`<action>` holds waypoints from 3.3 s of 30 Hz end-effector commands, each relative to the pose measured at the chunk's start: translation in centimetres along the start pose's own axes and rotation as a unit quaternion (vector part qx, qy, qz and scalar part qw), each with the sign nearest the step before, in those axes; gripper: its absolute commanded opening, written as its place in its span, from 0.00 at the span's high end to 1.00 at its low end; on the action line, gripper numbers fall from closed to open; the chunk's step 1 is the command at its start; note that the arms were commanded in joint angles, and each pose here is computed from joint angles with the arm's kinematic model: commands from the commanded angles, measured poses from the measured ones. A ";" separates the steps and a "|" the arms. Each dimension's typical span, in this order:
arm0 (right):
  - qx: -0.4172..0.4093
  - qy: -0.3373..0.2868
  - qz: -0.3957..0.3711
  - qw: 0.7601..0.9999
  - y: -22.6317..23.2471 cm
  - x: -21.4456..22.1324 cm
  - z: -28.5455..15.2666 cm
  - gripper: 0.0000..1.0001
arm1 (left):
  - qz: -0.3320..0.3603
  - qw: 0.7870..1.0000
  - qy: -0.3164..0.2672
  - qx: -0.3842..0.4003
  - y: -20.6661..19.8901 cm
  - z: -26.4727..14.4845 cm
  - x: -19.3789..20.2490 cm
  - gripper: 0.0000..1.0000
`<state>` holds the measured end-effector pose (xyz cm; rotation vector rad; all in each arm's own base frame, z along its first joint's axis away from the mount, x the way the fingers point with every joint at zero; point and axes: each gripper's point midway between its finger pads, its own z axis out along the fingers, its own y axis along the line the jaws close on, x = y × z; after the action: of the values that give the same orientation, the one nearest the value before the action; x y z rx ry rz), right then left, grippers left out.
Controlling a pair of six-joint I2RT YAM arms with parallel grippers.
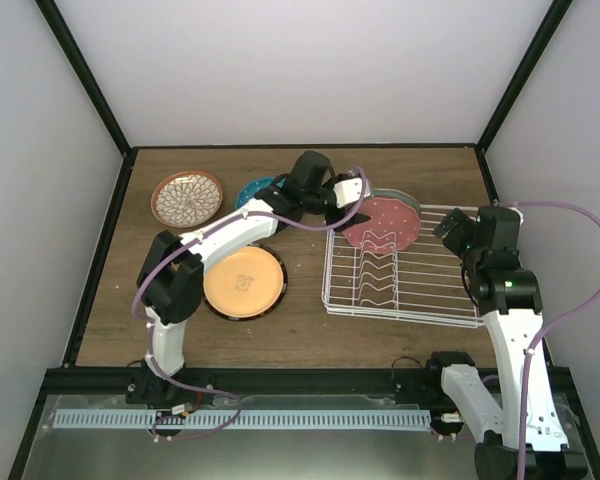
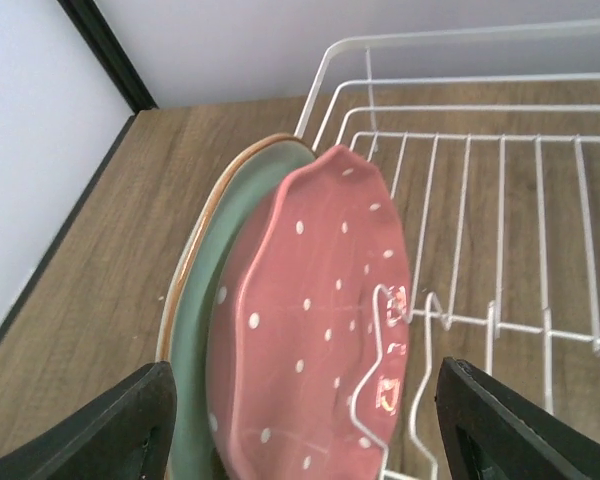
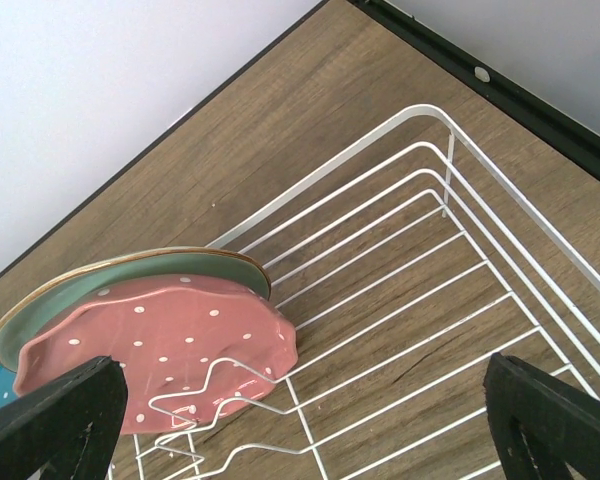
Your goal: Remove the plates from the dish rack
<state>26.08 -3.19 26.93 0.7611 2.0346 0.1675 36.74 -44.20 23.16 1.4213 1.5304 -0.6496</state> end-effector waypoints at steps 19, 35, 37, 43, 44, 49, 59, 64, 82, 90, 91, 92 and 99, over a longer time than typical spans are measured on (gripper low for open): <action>0.023 -0.012 0.010 1.000 -0.8 -0.7 -0.6 0.00 | 0.105 0.992 0.001 -0.069 0.8 2.9 0.0 0.54; 0.027 -0.015 0.010 0.999 -0.9 -1.0 -1.0 0.00 | 0.110 0.991 0.032 -0.068 0.9 5.4 3.2 0.60; 0.026 -0.016 0.010 0.999 -0.8 -1.1 -1.1 0.00 | 0.109 0.991 0.037 -0.071 1.1 5.8 3.7 0.60; 0.025 -0.019 0.011 0.999 -0.7 -1.3 -1.3 0.00 | 0.110 0.990 0.047 -0.074 1.0 6.7 4.3 0.74; 0.025 -0.018 0.012 0.999 -0.7 -1.3 -1.3 0.00 | 0.111 0.990 0.048 -0.075 0.9 6.7 4.3 0.76; 0.026 -0.023 0.014 0.999 -0.7 -1.7 -2.0 0.00 | 0.113 0.988 0.057 -0.084 0.4 7.0 4.3 0.88; 0.038 -0.024 0.025 0.999 -2.1 -0.8 -3.4 0.00 | 0.141 0.964 0.058 -0.216 2.0 5.5 0.8 0.96; 0.035 -0.026 0.022 0.999 -2.0 -0.8 -3.4 0.00 | 0.180 0.937 0.056 -0.296 2.6 4.3 -1.2 0.96; 0.008 -0.020 0.022 1.000 -0.9 -0.6 -2.3 0.00 | 0.230 0.883 0.002 -0.409 3.4 -1.9 -8.9 0.96; 0.000 -0.015 0.021 1.000 -0.4 -0.5 -1.8 0.00 | 0.234 0.869 -0.038 -0.434 3.7 -4.5 -12.2 0.96; 0.001 -0.014 0.021 1.000 -0.4 -0.5 -1.7 0.00 | 0.236 0.866 -0.042 -0.438 3.8 -4.7 -12.5 0.96; 0.000 -0.014 0.021 1.000 -0.4 -0.5 -1.7 0.00 | 0.237 0.865 -0.045 -0.441 3.9 -4.9 -12.8 0.96; 0.005 -0.015 0.021 1.000 -0.6 -0.5 -1.7 0.00 | 0.252 0.848 -0.065 -0.462 4.2 -6.1 -14.6 0.96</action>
<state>24.65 -3.41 27.69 0.7984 2.0154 0.1707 38.23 -47.25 26.71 1.2466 1.1903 0.3200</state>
